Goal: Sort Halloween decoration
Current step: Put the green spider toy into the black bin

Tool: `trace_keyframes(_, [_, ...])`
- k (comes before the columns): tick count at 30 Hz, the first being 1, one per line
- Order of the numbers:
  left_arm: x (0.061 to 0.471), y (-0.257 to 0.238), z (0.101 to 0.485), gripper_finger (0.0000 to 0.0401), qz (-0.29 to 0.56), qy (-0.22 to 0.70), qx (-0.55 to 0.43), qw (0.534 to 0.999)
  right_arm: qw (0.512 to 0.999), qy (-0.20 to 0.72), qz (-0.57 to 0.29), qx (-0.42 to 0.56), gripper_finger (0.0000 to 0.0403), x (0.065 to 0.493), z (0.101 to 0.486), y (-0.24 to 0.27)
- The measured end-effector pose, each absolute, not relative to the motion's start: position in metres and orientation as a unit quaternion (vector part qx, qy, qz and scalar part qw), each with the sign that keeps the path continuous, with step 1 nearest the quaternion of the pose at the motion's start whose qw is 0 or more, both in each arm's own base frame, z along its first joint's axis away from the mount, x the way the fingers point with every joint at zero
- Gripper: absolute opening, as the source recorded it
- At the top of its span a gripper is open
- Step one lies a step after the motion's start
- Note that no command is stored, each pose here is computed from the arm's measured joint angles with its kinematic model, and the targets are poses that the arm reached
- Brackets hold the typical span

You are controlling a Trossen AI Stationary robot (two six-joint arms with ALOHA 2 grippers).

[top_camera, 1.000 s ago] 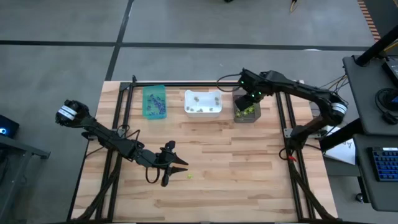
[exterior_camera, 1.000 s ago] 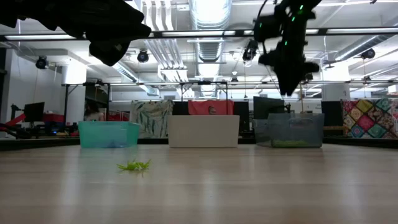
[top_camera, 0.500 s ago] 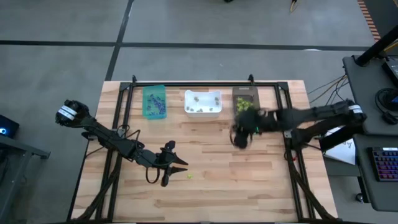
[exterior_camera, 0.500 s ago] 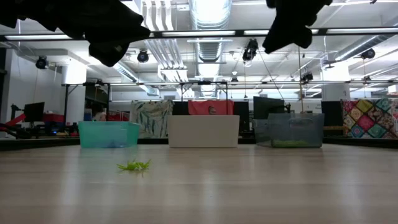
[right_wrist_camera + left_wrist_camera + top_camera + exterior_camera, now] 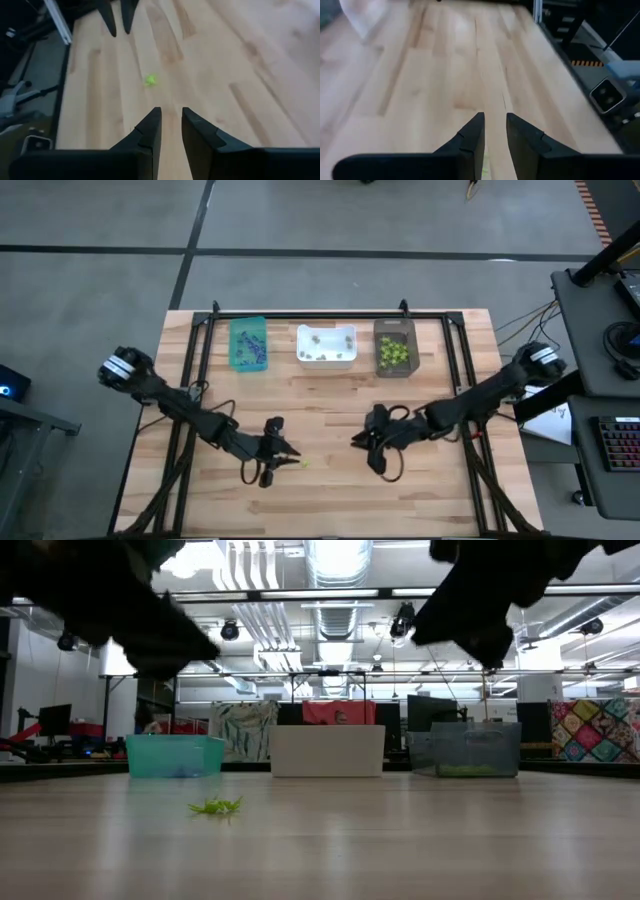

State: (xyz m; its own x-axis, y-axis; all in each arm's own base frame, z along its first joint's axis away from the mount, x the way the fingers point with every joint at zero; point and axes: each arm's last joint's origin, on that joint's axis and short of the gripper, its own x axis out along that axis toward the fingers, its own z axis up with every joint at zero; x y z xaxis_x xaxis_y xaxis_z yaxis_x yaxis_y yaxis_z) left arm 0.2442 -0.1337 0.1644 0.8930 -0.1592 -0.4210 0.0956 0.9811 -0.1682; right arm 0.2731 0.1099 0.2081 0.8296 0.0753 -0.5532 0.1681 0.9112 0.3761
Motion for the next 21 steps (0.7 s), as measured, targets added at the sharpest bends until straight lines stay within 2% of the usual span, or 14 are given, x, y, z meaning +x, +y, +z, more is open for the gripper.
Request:
trace_keyframes(5, [0.252, -0.140, 0.133, 0.0040, -0.055, 0.251, -0.088, 0.962, 0.915, 0.316, -0.051, 0.244, 0.0063, 0.292, 0.187, 0.118])
trace_keyframes(9, [0.255, -0.142, 0.118, 0.0036, -0.047, 0.265, -0.099, 0.958, 0.902, 0.332, -0.072, 0.267, 0.0071, 0.306, 0.174, 0.123])
trace_keyframes(21, [0.256, -0.144, 0.101, 0.0035, -0.054, 0.296, -0.119, 0.946, 0.893, 0.354, -0.072, 0.267, 0.0142, 0.356, 0.151, 0.138])
